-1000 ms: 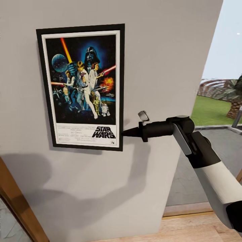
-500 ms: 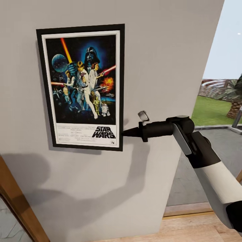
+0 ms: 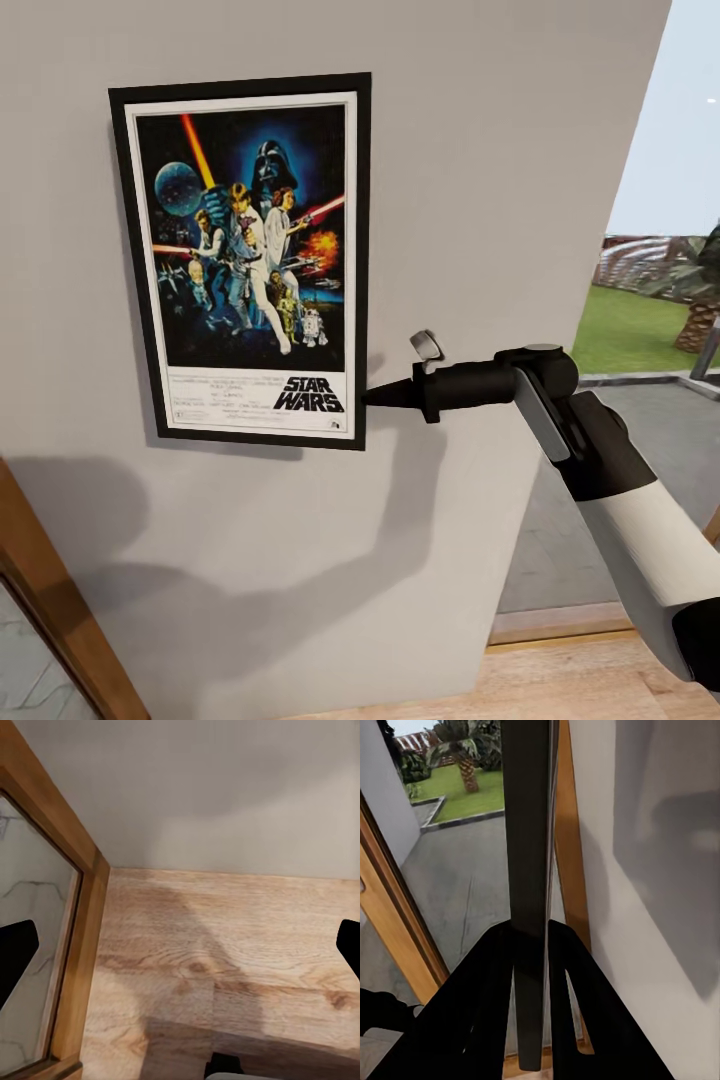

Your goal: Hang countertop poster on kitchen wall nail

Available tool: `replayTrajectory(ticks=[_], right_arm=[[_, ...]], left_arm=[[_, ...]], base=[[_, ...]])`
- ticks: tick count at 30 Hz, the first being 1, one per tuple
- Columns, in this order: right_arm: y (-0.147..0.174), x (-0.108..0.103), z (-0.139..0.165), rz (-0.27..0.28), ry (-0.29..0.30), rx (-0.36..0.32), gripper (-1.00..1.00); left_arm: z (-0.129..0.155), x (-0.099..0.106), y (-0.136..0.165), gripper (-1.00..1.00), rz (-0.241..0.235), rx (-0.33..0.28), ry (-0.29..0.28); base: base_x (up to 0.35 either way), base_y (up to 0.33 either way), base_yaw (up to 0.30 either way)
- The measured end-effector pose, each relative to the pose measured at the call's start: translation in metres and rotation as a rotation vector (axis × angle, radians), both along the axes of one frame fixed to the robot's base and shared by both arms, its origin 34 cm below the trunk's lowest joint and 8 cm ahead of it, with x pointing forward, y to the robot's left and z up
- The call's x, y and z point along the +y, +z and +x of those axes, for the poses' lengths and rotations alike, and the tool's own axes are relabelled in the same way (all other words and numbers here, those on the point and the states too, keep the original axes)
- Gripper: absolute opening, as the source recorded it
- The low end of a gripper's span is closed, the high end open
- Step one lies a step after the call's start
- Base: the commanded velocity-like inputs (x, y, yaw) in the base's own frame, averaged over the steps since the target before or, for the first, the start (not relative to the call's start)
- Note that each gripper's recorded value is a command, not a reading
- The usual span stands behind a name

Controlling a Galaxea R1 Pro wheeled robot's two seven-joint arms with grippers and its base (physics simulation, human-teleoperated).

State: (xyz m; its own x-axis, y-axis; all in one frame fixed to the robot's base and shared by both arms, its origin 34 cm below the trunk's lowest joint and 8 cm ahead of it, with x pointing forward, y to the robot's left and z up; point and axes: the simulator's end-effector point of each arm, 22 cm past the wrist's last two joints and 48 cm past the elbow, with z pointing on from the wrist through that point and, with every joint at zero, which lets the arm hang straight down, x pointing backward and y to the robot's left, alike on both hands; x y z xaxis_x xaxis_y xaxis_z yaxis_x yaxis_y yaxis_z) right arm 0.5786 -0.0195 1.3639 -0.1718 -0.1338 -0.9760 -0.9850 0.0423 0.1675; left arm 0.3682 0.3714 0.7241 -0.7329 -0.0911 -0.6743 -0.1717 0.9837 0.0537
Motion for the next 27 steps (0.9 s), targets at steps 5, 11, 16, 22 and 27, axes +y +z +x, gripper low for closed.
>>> replayTrajectory(ticks=[5, 11, 16, 22, 27], right_arm=[[-0.0001, 0.0, 0.0001, -0.001, 0.0, 0.0, -1.0], [-0.0021, 0.0, 0.0, -0.001, -0.001, 0.004, -1.0], [-0.003, -0.0001, 0.0001, -0.001, -0.001, 0.006, -1.0], [-0.0031, -0.0001, 0.0001, -0.001, -0.001, 0.007, -1.0], [-0.0033, -0.0001, 0.0003, -0.001, -0.001, 0.007, -1.0]], left_arm=[[0.0002, 0.0, 0.0001, 1.0, 0.0, 0.0, 0.0], [0.0005, 0.0001, 0.0004, 1.0, 0.0, -0.001, 0.0], [0.0006, 0.0001, 0.0004, 1.0, 0.0, -0.001, 0.0], [0.0006, 0.0001, 0.0004, 1.0, 0.0, -0.001, 0.0], [0.0006, 0.0001, 0.0004, 1.0, 0.0, -0.001, 0.0]], base=[[0.0, 0.006, 0.0], [0.0, 0.001, 0.0], [0.0, 0.0, 0.0], [0.0, 0.0, 0.0], [0.0, 0.0, 0.0]])
